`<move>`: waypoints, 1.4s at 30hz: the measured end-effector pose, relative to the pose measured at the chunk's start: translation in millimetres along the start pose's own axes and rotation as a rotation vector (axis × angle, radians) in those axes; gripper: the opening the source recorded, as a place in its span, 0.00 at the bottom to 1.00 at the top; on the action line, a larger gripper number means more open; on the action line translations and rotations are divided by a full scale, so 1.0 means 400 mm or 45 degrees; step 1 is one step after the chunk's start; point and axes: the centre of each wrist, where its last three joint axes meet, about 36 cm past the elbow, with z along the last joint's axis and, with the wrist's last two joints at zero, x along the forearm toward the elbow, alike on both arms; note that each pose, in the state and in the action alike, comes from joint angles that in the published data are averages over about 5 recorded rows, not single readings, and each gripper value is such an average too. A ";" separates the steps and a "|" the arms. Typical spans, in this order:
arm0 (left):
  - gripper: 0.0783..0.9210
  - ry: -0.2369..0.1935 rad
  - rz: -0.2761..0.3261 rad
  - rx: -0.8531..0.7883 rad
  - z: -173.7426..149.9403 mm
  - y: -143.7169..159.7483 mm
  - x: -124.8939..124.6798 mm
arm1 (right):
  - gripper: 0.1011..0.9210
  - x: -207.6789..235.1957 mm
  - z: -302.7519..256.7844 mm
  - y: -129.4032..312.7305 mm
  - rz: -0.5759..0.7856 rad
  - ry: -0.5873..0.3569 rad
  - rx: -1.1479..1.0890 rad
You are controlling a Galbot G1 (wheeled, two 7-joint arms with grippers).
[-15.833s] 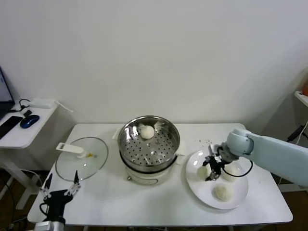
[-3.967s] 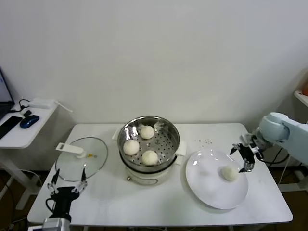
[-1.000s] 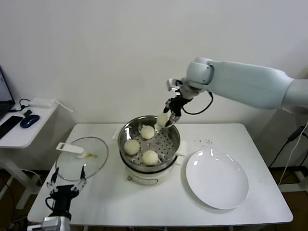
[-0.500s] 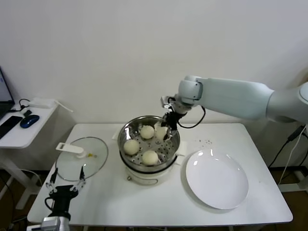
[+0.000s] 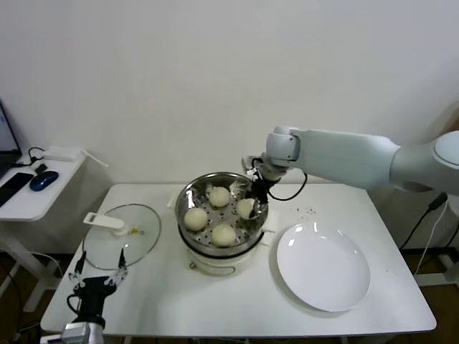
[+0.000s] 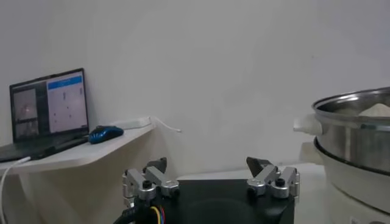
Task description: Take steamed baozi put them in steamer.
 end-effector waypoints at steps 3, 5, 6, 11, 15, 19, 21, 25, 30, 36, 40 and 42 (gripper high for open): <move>0.88 0.001 0.000 0.001 0.001 0.000 -0.001 | 0.60 -0.010 -0.001 -0.001 -0.002 0.007 0.005; 0.88 0.001 0.000 0.001 0.001 0.000 -0.001 | 0.60 -0.016 -0.002 -0.002 -0.004 0.010 0.007; 0.88 0.002 0.000 0.002 0.002 0.000 -0.001 | 0.60 -0.020 -0.002 -0.002 -0.005 0.012 0.008; 0.88 0.004 -0.003 0.003 0.004 0.002 -0.001 | 0.61 -0.033 -0.007 -0.002 -0.009 0.013 0.015; 0.88 0.005 -0.005 0.007 0.004 0.004 -0.001 | 0.70 -0.038 -0.008 -0.004 -0.008 0.014 0.019; 0.88 0.005 -0.005 0.009 0.004 0.003 -0.001 | 0.83 -0.040 -0.008 -0.004 -0.013 0.013 0.023; 0.88 0.005 -0.005 0.009 0.005 0.003 -0.001 | 0.86 -0.041 -0.008 -0.005 -0.016 0.013 0.023; 0.88 0.005 -0.004 0.009 0.004 0.003 -0.001 | 0.88 -0.036 -0.010 -0.010 -0.017 0.011 0.025; 0.88 0.003 -0.005 0.010 0.002 0.003 -0.001 | 0.88 -0.011 -0.011 -0.019 -0.008 -0.005 0.025; 0.88 0.003 -0.003 0.009 0.000 0.002 -0.001 | 0.88 0.048 -0.008 -0.030 0.021 -0.048 0.020; 0.88 -0.001 -0.001 0.007 -0.004 -0.001 -0.003 | 0.88 0.088 0.010 -0.026 0.062 -0.098 0.011; 0.88 -0.006 0.001 0.005 -0.008 -0.003 -0.006 | 0.88 0.098 0.026 -0.018 0.090 -0.127 0.009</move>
